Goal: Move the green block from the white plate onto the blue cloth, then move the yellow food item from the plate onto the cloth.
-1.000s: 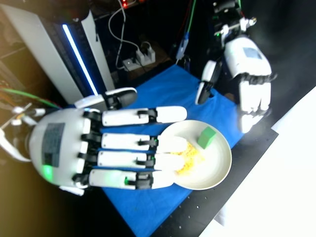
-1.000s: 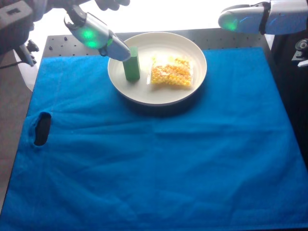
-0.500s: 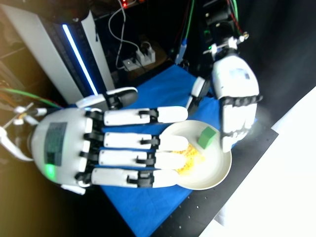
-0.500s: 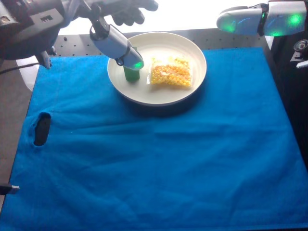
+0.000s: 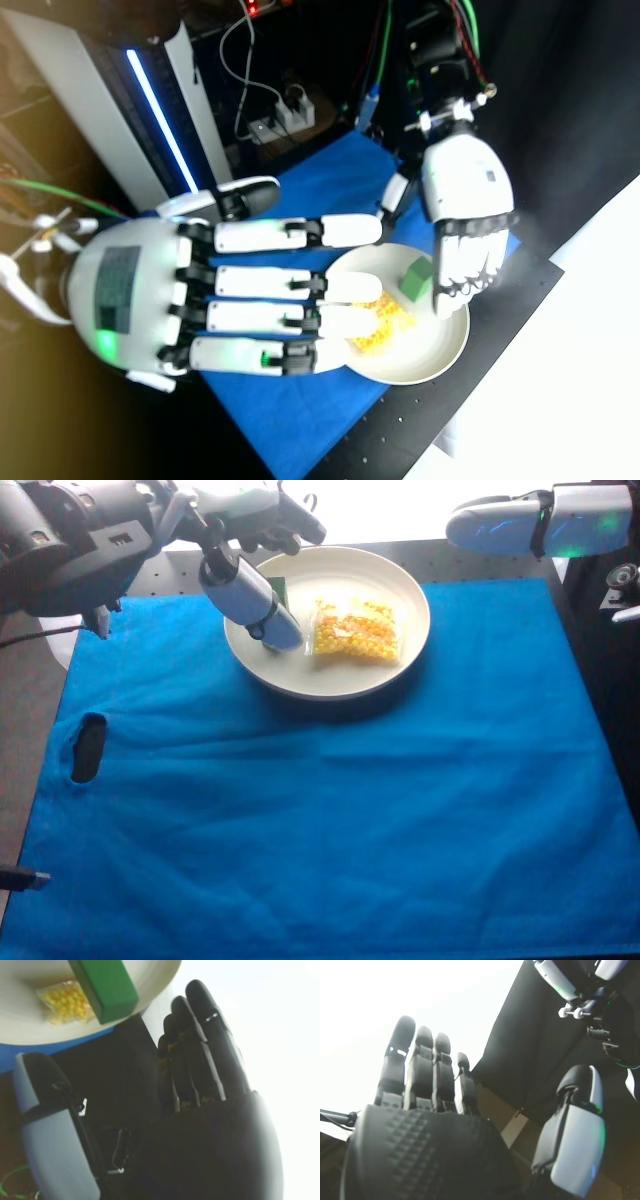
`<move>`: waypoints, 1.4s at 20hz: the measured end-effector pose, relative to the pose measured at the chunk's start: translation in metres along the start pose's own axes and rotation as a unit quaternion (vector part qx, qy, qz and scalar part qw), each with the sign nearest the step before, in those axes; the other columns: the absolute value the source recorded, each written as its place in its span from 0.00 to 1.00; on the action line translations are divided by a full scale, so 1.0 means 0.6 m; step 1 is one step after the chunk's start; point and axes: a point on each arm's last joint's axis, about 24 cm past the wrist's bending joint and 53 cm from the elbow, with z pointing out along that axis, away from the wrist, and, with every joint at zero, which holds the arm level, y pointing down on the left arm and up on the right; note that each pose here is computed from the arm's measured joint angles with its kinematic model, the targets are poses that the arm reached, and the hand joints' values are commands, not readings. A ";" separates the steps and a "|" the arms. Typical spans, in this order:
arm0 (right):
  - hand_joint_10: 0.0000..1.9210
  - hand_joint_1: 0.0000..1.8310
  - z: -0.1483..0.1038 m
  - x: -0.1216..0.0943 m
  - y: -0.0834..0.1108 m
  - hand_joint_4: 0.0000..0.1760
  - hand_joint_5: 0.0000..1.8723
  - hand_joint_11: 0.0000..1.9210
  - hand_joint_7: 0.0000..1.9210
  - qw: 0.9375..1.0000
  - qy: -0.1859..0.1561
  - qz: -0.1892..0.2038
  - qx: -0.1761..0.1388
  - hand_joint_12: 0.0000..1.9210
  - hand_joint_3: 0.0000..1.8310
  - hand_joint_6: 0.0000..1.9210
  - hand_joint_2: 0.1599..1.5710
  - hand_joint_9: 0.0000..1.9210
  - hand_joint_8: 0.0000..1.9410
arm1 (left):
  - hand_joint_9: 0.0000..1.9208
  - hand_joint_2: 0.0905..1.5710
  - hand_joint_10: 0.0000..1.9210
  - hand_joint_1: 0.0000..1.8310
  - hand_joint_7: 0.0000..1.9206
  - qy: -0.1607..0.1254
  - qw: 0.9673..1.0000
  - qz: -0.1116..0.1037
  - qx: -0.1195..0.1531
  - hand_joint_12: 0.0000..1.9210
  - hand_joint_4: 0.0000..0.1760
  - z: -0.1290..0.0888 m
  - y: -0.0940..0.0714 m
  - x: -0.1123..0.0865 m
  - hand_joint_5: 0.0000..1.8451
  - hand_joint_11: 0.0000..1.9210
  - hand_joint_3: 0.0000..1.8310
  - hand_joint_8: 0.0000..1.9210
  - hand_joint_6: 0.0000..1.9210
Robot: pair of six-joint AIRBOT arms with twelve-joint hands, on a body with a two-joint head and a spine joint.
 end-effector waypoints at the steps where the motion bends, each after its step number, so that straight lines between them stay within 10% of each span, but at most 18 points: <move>1: 0.00 0.30 0.000 0.002 0.000 0.43 0.09 0.00 0.16 1.000 0.001 0.000 0.000 0.64 0.00 0.00 0.41 0.17 0.00 | 0.36 0.50 0.01 0.47 0.34 0.001 1.000 0.000 0.000 0.41 0.00 0.000 0.001 0.003 0.24 0.27 0.00 0.00 0.00; 7: 0.01 0.28 0.001 0.004 0.001 0.40 0.10 0.00 0.16 1.000 0.002 0.000 -0.001 0.66 0.00 0.00 0.41 0.18 0.00 | 0.30 0.50 0.00 0.45 0.34 0.014 1.000 0.002 -0.011 0.56 0.00 0.005 0.013 0.024 0.24 0.12 0.00 0.00 0.00; 17: 0.01 0.30 0.001 0.009 0.004 0.39 0.11 0.00 0.14 1.000 0.005 0.001 -0.005 0.54 0.00 0.00 0.43 0.14 0.00 | 0.47 0.54 0.01 0.53 0.45 0.022 1.000 0.003 -0.017 0.58 0.00 0.016 0.017 0.039 0.45 0.30 0.00 0.00 0.01; 19: 0.01 0.30 0.001 0.010 0.006 0.47 0.12 0.00 0.14 1.000 0.005 0.002 -0.006 0.68 0.00 0.00 0.42 0.18 0.00 | 0.63 0.59 0.03 0.66 0.55 0.024 1.000 0.001 -0.018 0.58 0.00 0.018 0.018 0.045 0.49 0.45 0.00 0.00 0.00; 20: 0.01 0.29 0.001 0.010 0.006 0.58 0.12 0.00 0.15 1.000 0.005 0.002 -0.007 0.60 0.00 0.00 0.42 0.15 0.00 | 0.67 0.60 0.02 0.74 0.63 0.024 1.000 -0.003 -0.018 0.54 0.00 0.018 0.019 0.045 0.51 0.50 0.01 0.22 0.00; 21: 0.01 0.29 0.001 0.010 0.007 0.58 0.12 0.00 0.15 1.000 0.005 0.002 -0.007 0.60 0.00 0.00 0.42 0.15 0.00 | 0.67 0.60 0.02 0.74 0.63 0.024 1.000 -0.004 -0.018 0.54 0.00 0.018 0.020 0.045 0.51 0.50 0.01 0.22 0.00; 22: 0.01 0.29 0.001 0.010 0.006 0.60 0.11 0.00 0.14 1.000 0.005 0.002 -0.006 0.54 0.00 0.00 0.43 0.14 0.00 | 0.70 0.64 0.02 0.71 0.66 0.023 1.000 -0.006 -0.018 0.54 0.00 0.018 0.019 0.044 0.52 0.53 0.00 0.26 0.39; 23: 0.00 0.28 0.001 0.010 0.007 0.69 0.11 0.00 0.13 1.000 0.006 0.001 -0.007 0.50 0.01 0.00 0.45 0.14 0.00 | 0.76 0.65 0.03 0.69 0.65 0.022 1.000 -0.006 -0.017 0.57 0.00 0.018 0.019 0.044 0.52 0.56 0.00 0.30 0.49; 28: 0.00 0.28 0.001 0.011 0.008 0.81 0.12 0.00 0.13 1.000 0.006 0.002 -0.008 0.53 0.00 0.00 0.44 0.14 0.00 | 0.79 0.64 0.04 0.69 0.64 0.021 1.000 -0.010 -0.017 0.67 0.00 0.018 0.020 0.044 0.60 0.52 0.00 0.32 0.37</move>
